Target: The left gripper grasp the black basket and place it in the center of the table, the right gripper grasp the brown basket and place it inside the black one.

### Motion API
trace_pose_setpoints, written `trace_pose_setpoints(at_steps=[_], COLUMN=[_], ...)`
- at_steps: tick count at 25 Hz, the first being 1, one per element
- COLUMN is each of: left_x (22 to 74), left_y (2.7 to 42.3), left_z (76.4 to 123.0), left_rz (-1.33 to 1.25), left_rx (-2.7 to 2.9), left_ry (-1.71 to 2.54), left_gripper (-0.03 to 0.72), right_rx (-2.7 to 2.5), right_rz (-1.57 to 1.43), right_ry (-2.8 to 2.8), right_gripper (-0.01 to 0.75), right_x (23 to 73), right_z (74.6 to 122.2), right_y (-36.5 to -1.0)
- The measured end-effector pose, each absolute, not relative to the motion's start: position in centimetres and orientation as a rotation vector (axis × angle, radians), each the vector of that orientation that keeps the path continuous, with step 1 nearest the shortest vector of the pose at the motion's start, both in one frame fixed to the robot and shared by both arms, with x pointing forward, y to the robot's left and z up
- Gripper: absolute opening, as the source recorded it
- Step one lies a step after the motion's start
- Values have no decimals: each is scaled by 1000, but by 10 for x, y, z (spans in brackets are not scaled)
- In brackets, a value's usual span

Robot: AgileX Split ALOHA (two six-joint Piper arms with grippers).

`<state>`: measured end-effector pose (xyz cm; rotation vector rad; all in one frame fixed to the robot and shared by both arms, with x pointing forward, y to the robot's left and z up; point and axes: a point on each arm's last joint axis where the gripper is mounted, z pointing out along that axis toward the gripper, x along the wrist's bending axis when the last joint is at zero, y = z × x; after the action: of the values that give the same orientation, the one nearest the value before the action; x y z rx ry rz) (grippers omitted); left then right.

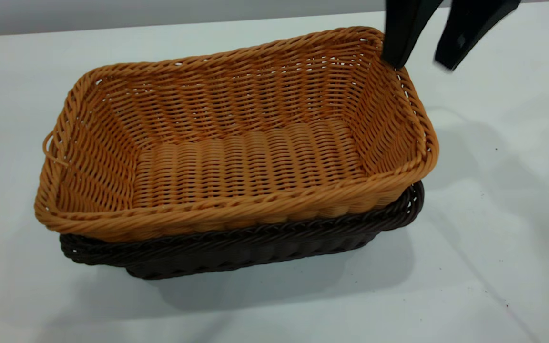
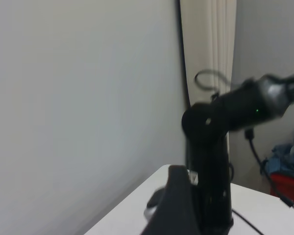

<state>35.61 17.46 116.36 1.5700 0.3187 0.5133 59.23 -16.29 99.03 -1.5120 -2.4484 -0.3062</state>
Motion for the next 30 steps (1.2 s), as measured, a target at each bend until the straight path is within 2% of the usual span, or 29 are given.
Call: trace_pose_setpoints(at_steps=[3, 8, 13, 17, 25, 30], left_x=[356, 357, 358, 358, 358, 361], left_y=[175, 175, 176, 176, 176, 178], left_z=[1164, 1164, 1164, 1164, 1164, 1164], left_rz=[513, 522, 529, 534, 538, 565], left_rx=[1570, 1568, 1566, 1564, 1563, 1556], left_ry=[319, 327, 334, 339, 342, 368], left_gripper=[573, 547, 447, 369, 295, 290], right_rx=[-1525, -1626, -1803, -1864, -1858, -1819], right_rz=[-341, -522, -838, -1143, -1566, -1709], right_ry=[-2549, -2714, -2870, -2936, -2939, -2974], right_gripper=[500, 416, 304, 218, 78, 62], right_x=[585, 566, 531, 483, 389, 338], right_z=[1019, 1096, 1191, 1253, 1305, 1309], right_y=[-171, -185, -207, -225, -253, -268])
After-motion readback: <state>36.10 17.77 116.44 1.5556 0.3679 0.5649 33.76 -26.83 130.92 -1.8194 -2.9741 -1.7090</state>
